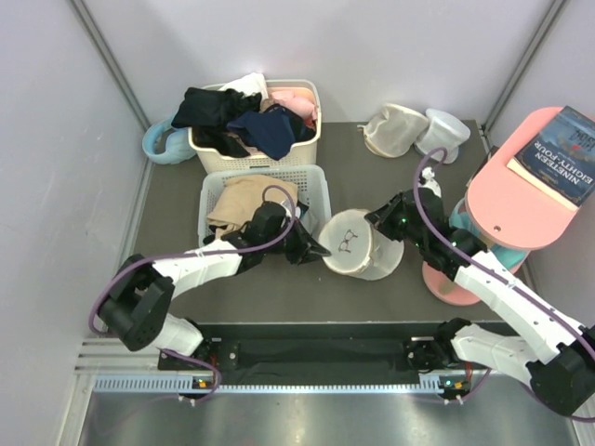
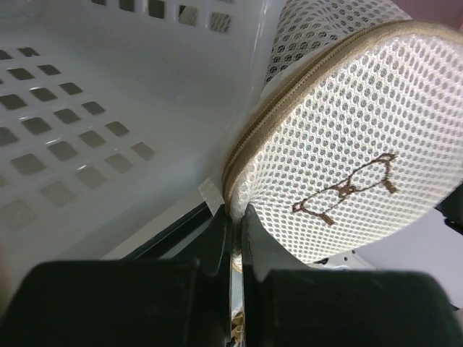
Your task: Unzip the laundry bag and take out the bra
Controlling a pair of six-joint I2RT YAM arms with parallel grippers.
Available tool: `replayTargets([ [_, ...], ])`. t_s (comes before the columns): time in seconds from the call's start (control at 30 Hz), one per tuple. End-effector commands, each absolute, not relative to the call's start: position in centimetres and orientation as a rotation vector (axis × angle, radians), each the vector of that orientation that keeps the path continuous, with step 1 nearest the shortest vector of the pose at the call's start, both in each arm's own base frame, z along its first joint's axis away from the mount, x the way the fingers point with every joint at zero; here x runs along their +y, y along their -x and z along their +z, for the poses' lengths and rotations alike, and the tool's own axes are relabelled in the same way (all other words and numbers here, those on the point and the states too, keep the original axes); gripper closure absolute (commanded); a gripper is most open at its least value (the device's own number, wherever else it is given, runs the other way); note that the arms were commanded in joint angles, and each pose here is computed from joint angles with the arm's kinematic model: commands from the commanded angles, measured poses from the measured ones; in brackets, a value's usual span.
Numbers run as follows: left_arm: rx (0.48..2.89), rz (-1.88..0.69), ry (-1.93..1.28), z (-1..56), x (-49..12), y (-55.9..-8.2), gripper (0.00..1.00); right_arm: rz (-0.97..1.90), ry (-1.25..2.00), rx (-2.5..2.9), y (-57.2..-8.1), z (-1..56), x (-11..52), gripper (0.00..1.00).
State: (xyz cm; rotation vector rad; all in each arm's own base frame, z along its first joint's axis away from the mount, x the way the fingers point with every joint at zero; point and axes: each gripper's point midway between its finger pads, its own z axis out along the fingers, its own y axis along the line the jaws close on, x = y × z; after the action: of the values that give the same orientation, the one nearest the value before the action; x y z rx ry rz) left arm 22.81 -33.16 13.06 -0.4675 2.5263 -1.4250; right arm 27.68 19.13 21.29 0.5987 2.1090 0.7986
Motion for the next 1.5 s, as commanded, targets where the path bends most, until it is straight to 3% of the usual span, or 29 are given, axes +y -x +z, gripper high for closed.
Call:
replayTargets([
  [0.0, 2.369, -1.486, 0.455, 18.6, -31.7, -25.3, 1.0, 0.735, -0.256, 2.234, -25.6, 19.7, 19.9, 0.87],
  [0.03, 2.361, -1.49, 0.476, 18.9, -31.2, -25.5, 1.0, 0.727, -0.214, 2.249, -25.2, 19.3, 19.9, 0.69],
  [0.13, 2.344, -1.475, 0.538, 19.2, -29.7, -26.3, 1.0, 0.721, -0.088, 2.211, -24.6, 20.0, 19.6, 0.39],
  [0.23, 2.336, -1.471, 0.601, 19.4, -28.9, -27.2, 1.0, 0.704, 0.009, 2.156, -24.1, 21.0, 19.1, 0.29],
  [0.4, 2.316, -1.482, 0.599, 20.3, -29.0, -27.9, 1.0, 0.688, 0.105, 2.117, -23.0, 21.6, 18.5, 0.28],
  [0.63, 2.313, -1.469, 0.622, 20.1, -28.6, -28.4, 1.0, 0.789, 0.337, 2.159, -20.4, 20.2, 21.1, 0.47],
  [1.07, 2.309, -1.479, 0.607, 20.5, -28.7, -28.4, 1.0, 0.742, 0.303, 2.241, -21.2, 17.7, 22.1, 0.62],
  [1.33, 2.309, -1.471, 0.594, 20.4, -28.5, -28.6, 1.0, 0.659, 0.263, 2.255, -21.6, 17.6, 20.9, 1.0],
  [1.47, 2.359, -1.442, 0.573, 19.2, -28.8, -28.8, 1.0, 0.612, 0.251, 2.265, -21.2, 17.6, 19.8, 1.0],
])
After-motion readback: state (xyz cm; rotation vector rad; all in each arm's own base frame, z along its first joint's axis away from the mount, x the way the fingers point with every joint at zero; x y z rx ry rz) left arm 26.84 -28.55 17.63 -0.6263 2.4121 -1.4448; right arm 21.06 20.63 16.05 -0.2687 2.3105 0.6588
